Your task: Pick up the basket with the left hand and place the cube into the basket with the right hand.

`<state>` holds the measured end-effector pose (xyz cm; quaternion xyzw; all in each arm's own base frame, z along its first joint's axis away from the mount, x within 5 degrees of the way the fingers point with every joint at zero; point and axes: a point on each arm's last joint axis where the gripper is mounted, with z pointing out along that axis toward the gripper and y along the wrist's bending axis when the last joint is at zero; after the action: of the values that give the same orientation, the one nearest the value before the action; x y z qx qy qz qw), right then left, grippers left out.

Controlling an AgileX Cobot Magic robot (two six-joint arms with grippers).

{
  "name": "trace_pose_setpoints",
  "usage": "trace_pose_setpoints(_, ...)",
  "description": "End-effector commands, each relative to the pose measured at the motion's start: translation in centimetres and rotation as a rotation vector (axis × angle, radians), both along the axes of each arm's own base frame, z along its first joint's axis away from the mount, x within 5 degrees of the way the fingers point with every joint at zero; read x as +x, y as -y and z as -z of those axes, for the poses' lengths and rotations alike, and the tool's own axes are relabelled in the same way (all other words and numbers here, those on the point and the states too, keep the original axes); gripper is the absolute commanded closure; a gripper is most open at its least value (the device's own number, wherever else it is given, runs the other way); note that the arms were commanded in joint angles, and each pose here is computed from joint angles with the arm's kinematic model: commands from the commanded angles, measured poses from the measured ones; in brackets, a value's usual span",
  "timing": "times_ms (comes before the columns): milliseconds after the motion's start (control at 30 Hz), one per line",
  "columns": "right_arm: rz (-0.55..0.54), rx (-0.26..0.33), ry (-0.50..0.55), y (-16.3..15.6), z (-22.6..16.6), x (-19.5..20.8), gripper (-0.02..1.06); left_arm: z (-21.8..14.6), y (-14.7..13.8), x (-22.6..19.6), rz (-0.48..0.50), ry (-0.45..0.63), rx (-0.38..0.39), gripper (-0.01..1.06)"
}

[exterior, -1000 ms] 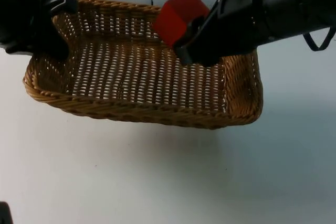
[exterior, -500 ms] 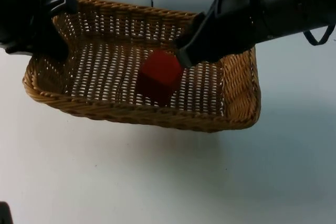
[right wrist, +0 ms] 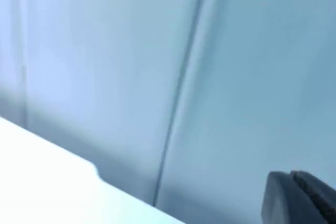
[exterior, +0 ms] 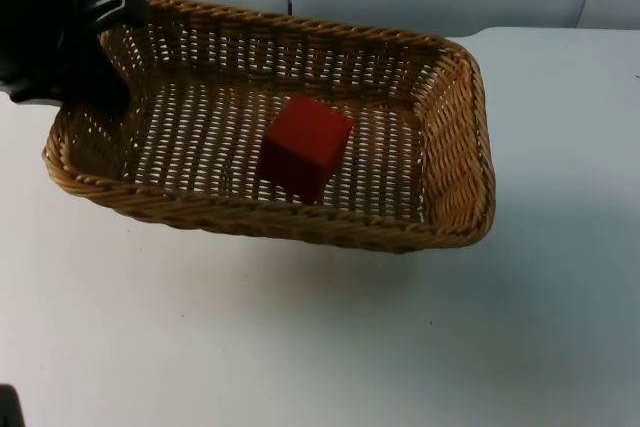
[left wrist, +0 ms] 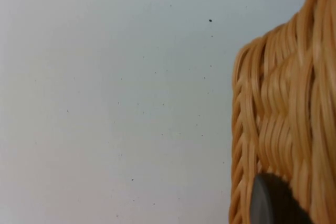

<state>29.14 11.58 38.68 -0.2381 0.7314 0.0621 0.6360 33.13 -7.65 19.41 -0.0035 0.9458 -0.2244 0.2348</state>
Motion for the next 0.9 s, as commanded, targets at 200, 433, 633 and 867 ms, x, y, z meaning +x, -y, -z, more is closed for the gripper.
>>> trace_pose_setpoints(200, -0.054, -0.047, -0.148, 1.9, -0.5, -2.3, 1.02, -1.0, 0.3, 0.3, -0.048, 0.022, -0.055, 1.05)
trace_pose_setpoints(433, -0.090, -0.060, -0.216, 1.7, 0.1, -2.6, 1.02, 1.1, 0.2, 1.1, -0.071, -0.002, -0.045, 1.05)
trace_pose_setpoints(633, -0.091, -0.060, -0.219, 1.7, 0.1, -2.7, 1.02, 4.1, 1.1, 2.5, -0.026, -0.044, -0.103, 1.05)
trace_pose_setpoints(867, -0.107, -0.068, -0.249, 1.6, 0.4, -2.8, 1.02, 5.7, 2.3, 4.3, 0.087, -0.074, -0.165, 0.95)
